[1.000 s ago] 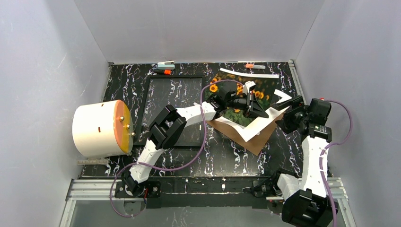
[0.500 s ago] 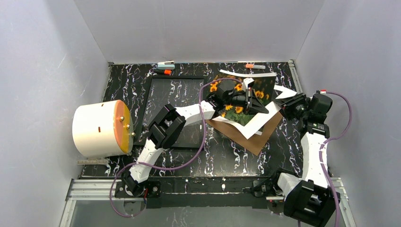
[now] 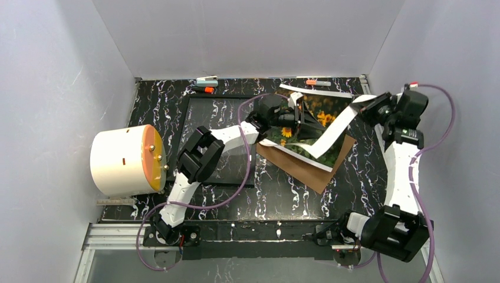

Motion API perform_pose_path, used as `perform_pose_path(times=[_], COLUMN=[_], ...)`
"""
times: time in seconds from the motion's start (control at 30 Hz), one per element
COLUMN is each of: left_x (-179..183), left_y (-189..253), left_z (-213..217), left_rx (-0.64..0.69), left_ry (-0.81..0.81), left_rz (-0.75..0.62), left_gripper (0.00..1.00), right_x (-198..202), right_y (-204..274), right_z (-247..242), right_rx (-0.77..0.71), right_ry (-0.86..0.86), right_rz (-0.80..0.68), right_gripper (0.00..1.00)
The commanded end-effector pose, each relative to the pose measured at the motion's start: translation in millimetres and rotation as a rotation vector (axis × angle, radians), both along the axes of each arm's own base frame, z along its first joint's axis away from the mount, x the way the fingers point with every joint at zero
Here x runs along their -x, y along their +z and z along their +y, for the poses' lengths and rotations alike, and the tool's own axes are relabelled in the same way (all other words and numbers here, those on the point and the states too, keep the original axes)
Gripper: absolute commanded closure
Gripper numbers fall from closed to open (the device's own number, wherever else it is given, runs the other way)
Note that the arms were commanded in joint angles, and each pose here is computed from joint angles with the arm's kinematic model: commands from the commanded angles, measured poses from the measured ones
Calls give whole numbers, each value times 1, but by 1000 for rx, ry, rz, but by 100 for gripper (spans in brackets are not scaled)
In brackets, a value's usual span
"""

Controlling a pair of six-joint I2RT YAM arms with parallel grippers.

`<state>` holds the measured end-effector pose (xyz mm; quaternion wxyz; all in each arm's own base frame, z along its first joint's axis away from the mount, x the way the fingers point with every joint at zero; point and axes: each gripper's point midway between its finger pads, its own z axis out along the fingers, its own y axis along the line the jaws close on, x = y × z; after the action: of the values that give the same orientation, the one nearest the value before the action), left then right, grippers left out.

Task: Put the photo into the frame
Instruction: Pick up the photo frame item at the center of the board.

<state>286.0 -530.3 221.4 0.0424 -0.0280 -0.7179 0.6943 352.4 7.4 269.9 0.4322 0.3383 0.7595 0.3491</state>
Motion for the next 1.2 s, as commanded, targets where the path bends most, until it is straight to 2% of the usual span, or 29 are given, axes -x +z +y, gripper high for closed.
perform_pose_path(times=[0.0, 0.13, 0.37, 0.63, 0.9, 1.17], left_x=[-18, -37, -66, -97, -113, -115], left_y=[55, 43, 21, -10, -34, -55], left_z=[36, 55, 86, 123, 153, 161], left_rx=[35, -62, -214, -399, -533, -597], left_ry=[57, 106, 170, 260, 325, 326], left_rz=[-153, -211, -293, -307, -306, -313], left_gripper=[48, 38, 27, 17, 11, 8], right_x=[-15, -23, -26, -19, -3, 13], right_y=[53, 71, 116, 180, 198, 232], right_z=[-11, -10, 1, 6, 31, 40], right_rx=[166, 215, 268, 331, 246, 268], right_ry=[40, 93, 142, 126, 210, 212], right_rz=[-126, -157, -271, -407, -466, -542], right_gripper=[95, 94, 93, 92, 91, 91])
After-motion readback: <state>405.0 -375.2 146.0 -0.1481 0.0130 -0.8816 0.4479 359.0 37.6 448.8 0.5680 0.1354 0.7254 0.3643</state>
